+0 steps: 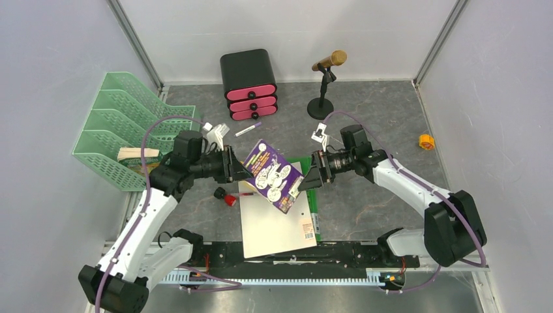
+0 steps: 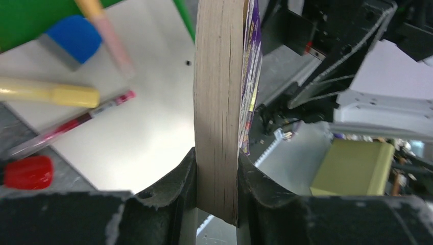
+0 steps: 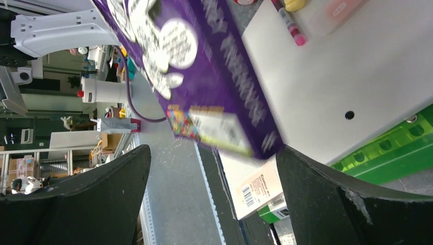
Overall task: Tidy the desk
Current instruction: Place the book in the storage box.
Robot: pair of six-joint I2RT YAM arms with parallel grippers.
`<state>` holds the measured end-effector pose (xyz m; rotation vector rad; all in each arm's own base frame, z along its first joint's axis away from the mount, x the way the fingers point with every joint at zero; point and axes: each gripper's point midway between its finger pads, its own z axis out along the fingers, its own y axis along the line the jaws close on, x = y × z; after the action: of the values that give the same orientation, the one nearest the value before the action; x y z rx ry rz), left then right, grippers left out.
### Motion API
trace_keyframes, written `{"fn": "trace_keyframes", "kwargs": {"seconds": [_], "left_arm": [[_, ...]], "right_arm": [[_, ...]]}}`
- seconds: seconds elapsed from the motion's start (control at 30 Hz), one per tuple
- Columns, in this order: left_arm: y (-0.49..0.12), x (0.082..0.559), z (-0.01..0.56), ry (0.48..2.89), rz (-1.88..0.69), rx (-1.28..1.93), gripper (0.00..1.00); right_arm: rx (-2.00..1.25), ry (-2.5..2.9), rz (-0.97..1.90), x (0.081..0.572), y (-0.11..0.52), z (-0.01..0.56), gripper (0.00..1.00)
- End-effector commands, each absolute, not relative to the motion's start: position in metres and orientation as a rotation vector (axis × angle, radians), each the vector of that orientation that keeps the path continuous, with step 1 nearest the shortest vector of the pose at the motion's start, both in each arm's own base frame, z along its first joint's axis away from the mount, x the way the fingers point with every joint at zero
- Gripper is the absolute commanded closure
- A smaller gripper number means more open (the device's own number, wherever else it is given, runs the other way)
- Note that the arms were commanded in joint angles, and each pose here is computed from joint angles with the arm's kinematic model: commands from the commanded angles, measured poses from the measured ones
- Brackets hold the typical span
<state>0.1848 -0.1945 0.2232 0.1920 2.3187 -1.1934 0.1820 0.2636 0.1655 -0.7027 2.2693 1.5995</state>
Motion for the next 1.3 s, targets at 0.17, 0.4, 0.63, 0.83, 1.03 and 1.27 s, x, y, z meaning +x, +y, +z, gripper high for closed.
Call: {"fn": "trace_keyframes", "kwargs": {"seconds": [0.17,0.4,0.63,0.83,1.03,1.27], "left_arm": [[-0.114,0.226,0.262,2.123,-0.638,-0.257,0.98],[-0.065,0.224,0.299,2.007,-0.432,-0.51,0.98],[-0.028,0.21,0.347,1.885,-0.319,-0.702,0.98],[-0.022,0.205,0.36,1.818,-0.324,-0.701,0.98],[-0.008,0.199,0.36,1.799,-0.253,-0.728,0.98],[0.016,0.189,0.354,1.827,-0.086,-0.8,0.98]], "right_arm": [[-0.726,2.301,1.524,0.188,0.259,0.16,0.02],[-0.704,2.341,1.534,0.187,0.259,0.151,0.02],[-0.697,2.354,1.535,0.188,0.259,0.148,0.02],[-0.697,2.361,1.541,0.186,0.259,0.146,0.02],[-0.694,2.363,1.546,0.186,0.259,0.145,0.02],[-0.687,2.376,1.55,0.186,0.259,0.141,0.02]]}}
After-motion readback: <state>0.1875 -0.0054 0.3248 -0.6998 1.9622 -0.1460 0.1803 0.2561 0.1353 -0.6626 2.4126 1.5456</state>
